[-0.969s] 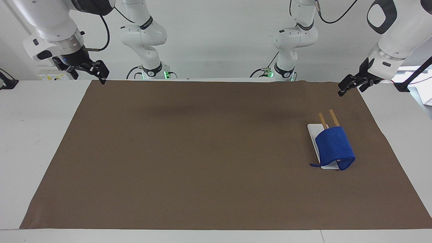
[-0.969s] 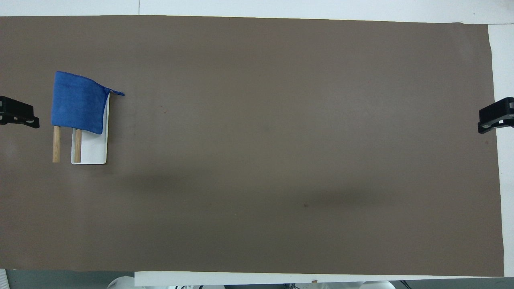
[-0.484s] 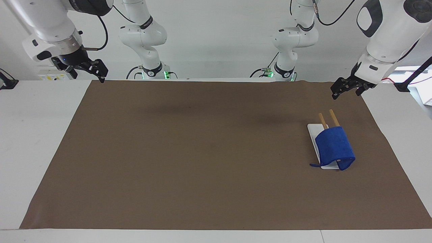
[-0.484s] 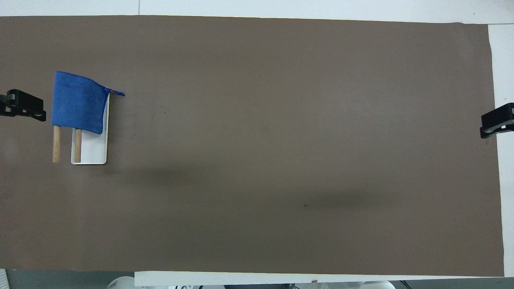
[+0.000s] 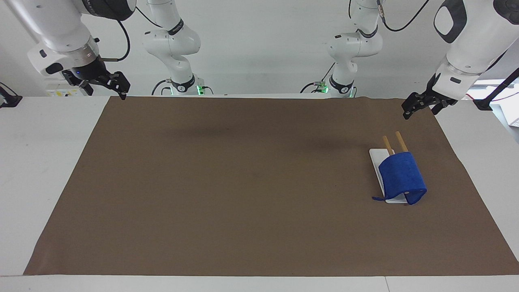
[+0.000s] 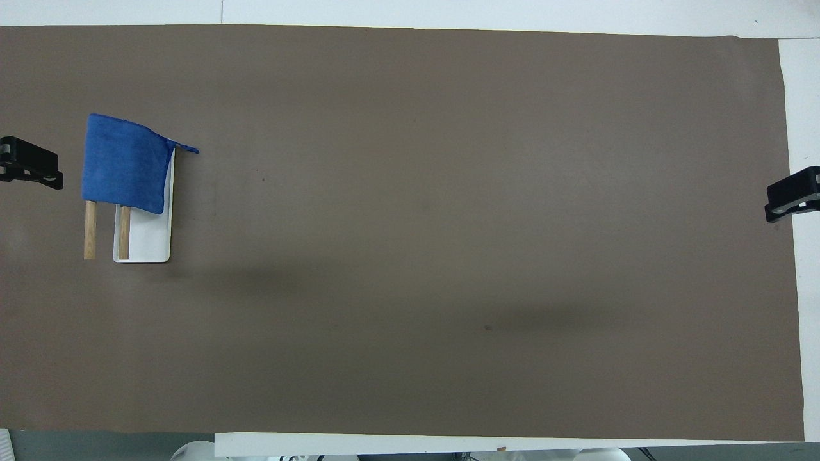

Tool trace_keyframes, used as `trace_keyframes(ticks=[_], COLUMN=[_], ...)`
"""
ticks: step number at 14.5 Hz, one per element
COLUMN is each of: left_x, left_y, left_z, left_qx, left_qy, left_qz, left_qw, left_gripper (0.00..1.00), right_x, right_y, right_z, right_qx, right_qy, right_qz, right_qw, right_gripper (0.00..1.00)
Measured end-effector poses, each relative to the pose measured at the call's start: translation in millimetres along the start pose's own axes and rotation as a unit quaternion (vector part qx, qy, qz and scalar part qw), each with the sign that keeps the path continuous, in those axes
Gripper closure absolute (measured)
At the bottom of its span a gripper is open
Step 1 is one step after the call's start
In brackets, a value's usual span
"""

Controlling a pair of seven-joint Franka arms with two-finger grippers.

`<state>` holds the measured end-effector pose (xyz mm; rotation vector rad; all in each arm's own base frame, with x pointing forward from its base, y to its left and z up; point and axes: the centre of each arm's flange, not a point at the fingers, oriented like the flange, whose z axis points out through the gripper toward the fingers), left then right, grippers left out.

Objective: Right arm passes towel to left arm to hang

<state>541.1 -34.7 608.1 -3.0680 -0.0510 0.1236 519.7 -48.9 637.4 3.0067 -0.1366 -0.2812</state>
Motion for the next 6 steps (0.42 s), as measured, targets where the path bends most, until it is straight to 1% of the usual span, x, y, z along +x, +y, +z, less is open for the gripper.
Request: trace_keyframes(ticks=[6], left_x=[-1.4], left_y=[-0.5], left_z=[1.2], left_qx=[0.001], left_qy=[-0.007], left_qz=[0.000], left_qw=[1.000], left_gripper=[0.00], right_x=[0.2], right_y=[6.6], right_z=[1.9], right_qx=[0.012], right_qy=[-0.002], right_qz=[-0.001], right_qw=[1.000], right_gripper=[0.00])
